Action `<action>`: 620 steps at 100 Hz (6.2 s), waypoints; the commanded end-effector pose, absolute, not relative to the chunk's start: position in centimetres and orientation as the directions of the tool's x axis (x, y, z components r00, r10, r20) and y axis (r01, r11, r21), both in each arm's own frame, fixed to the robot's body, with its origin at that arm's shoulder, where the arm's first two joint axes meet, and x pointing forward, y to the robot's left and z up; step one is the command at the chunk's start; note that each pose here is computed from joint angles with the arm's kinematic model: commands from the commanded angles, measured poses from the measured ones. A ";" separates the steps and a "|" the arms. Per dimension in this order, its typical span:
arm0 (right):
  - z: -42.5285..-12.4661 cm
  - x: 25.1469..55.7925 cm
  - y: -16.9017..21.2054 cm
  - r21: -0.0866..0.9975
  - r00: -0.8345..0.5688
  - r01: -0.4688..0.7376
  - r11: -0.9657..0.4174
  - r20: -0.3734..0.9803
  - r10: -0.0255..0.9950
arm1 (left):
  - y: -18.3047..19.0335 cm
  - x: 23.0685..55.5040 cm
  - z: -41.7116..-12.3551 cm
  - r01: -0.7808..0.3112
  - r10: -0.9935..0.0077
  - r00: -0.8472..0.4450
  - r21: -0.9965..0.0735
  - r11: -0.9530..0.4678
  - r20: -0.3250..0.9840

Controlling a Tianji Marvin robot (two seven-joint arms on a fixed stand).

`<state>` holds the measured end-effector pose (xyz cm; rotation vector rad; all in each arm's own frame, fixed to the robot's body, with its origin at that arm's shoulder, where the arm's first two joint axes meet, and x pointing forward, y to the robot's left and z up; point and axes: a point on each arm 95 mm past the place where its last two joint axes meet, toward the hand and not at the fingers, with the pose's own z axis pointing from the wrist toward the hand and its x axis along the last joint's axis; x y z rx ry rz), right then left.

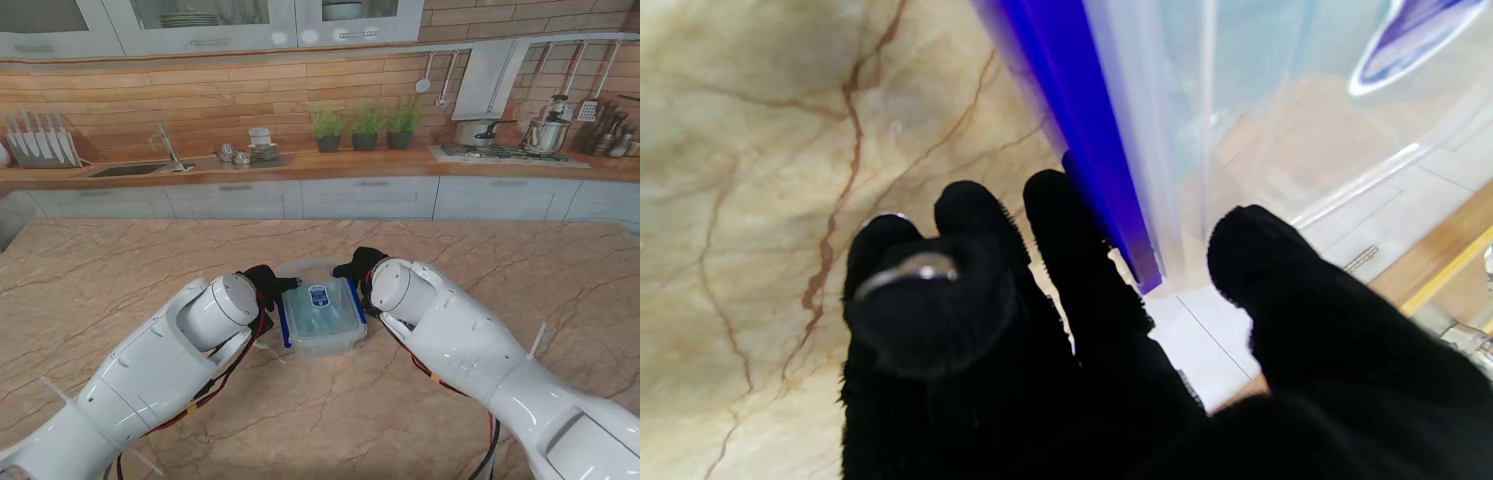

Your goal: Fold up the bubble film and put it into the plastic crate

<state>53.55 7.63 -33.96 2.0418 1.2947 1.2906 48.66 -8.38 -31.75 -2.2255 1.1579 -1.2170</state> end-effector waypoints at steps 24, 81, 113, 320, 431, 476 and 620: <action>-34.3 53.3 8.3 0.691 0.199 0.454 -0.561 0.536 0.821 | -7.9 48.9 -31.1 -0.437 -0.766 0.338 -0.629 -0.643 0.548; -34.4 53.0 7.9 0.691 0.236 0.424 -0.585 0.540 0.808 | -7.0 48.2 -33.1 -0.372 -0.647 0.527 -0.535 -0.759 0.551; -34.4 53.0 7.9 0.685 0.235 0.426 -0.591 0.547 0.804 | -7.9 48.1 -34.1 -0.408 -0.519 0.656 -0.321 -0.855 0.548; -34.0 53.3 7.7 0.670 0.271 0.430 -0.605 0.543 0.794 | -8.2 49.4 -34.5 -0.154 -0.175 0.756 -0.089 -0.984 0.631; -33.0 52.0 10.1 0.521 0.244 0.558 -0.646 0.641 0.728 | -11.9 49.5 -32.6 -0.499 -0.801 0.330 -0.628 -0.597 0.500; -32.8 52.0 10.8 0.499 0.233 0.582 -0.643 0.655 0.719 | -13.4 48.4 -32.5 -0.532 -0.836 0.248 -0.652 -0.540 0.490; -32.3 49.7 2.6 0.765 0.186 0.400 -0.505 0.472 0.862 | -3.8 47.4 -31.6 -0.257 -0.788 0.290 -0.749 -0.611 0.543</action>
